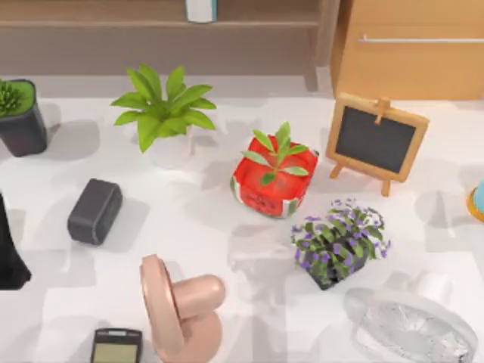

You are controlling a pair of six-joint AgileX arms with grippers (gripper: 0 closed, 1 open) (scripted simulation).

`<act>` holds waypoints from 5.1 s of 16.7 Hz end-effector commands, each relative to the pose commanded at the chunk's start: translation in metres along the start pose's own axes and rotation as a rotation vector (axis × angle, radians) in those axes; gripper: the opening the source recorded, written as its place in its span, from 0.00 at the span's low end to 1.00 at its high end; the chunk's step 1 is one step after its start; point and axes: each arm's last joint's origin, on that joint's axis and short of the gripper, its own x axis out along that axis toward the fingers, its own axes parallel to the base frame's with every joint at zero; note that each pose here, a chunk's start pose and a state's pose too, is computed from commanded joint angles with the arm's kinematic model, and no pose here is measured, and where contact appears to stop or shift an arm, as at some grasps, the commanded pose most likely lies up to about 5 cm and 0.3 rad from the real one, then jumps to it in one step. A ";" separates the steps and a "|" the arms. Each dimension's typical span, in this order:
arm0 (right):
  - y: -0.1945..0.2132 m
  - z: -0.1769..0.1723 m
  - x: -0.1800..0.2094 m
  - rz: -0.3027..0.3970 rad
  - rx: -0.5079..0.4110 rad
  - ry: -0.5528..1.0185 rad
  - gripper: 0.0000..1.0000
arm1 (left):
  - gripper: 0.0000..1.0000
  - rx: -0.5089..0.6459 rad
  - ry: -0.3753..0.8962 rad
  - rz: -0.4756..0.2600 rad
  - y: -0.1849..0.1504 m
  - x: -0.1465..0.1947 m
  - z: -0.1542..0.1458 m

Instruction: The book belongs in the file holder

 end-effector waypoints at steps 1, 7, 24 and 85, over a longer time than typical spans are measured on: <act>0.004 0.015 0.008 0.006 -0.003 0.000 1.00 | 1.00 0.000 0.000 0.000 0.000 0.000 0.000; 0.059 0.101 0.095 0.043 -0.018 0.000 1.00 | 1.00 0.000 0.000 0.000 0.000 0.000 0.000; 0.359 -0.011 0.300 -0.024 -0.002 -0.008 1.00 | 1.00 0.000 0.000 0.000 0.000 0.000 0.000; 0.340 0.013 0.297 0.184 0.172 0.052 0.00 | 1.00 0.000 0.000 0.000 0.000 0.000 0.000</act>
